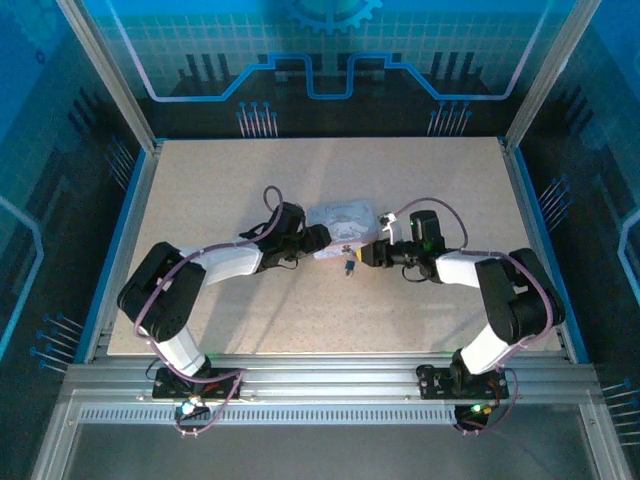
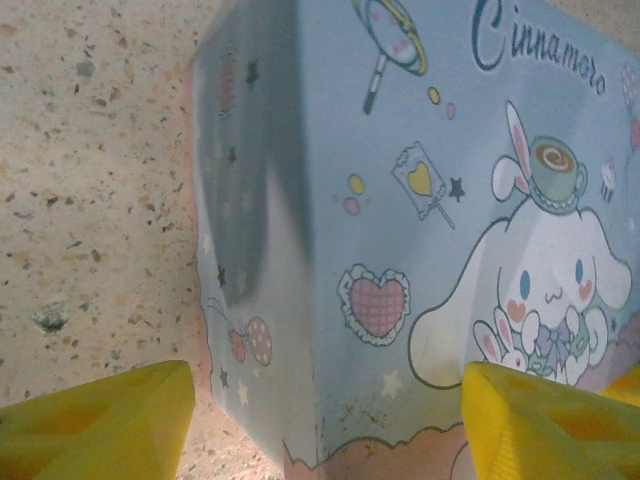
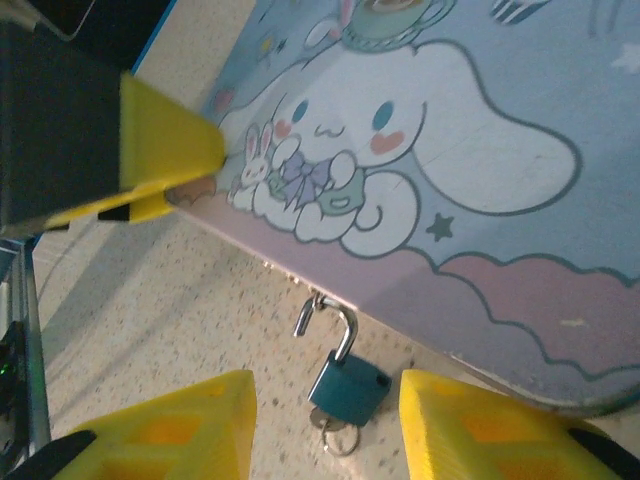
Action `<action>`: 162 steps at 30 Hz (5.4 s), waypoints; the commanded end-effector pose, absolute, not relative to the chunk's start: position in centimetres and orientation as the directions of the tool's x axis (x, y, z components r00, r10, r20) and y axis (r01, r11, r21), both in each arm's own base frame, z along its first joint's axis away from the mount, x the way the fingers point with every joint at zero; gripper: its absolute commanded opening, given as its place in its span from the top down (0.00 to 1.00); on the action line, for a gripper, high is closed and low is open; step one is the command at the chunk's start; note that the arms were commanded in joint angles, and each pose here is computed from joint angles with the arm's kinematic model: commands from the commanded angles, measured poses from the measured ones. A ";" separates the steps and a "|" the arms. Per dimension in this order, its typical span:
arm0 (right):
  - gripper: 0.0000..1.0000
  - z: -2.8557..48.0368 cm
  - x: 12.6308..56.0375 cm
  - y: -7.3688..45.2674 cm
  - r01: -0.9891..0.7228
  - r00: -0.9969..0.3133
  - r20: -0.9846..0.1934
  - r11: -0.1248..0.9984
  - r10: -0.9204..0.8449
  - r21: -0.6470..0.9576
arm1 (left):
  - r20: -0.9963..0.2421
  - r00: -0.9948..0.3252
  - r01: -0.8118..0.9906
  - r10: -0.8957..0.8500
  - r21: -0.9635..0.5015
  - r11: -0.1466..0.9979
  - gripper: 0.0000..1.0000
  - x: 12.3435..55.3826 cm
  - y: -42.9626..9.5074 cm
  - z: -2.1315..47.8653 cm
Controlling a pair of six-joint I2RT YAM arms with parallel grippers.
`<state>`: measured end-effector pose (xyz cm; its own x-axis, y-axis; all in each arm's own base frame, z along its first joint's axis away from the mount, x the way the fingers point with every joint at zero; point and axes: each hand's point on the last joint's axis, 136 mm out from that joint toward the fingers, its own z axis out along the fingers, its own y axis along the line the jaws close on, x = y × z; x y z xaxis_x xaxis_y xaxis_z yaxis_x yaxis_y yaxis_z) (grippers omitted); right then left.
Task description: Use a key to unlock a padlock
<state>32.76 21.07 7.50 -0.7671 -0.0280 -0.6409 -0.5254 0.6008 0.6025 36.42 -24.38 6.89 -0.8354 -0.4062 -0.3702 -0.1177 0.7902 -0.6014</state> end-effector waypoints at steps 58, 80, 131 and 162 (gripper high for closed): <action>0.61 4.2 32.3 23.1 -0.415 -0.825 -0.539 0.464 0.171 0.782 | -0.339 -0.842 -0.180 -0.420 -0.557 0.811 0.29 32.1 -24.8 4.9; 0.94 3.8 32.5 22.8 -0.385 -0.831 -0.523 0.484 0.188 0.786 | -0.349 -0.836 -0.183 -0.424 -0.550 0.815 0.28 31.9 -24.5 5.2; 0.97 4.6 26.5 14.0 -0.015 -0.883 -0.367 0.765 0.292 0.644 | -0.642 -0.624 -0.139 -0.445 -0.469 0.872 0.04 32.6 -15.3 15.6; 0.09 14.0 31.6 0.1 0.029 -0.592 -0.785 0.977 0.186 0.210 | -0.909 -0.353 -0.317 -0.222 -0.107 0.942 0.01 31.7 0.8 19.0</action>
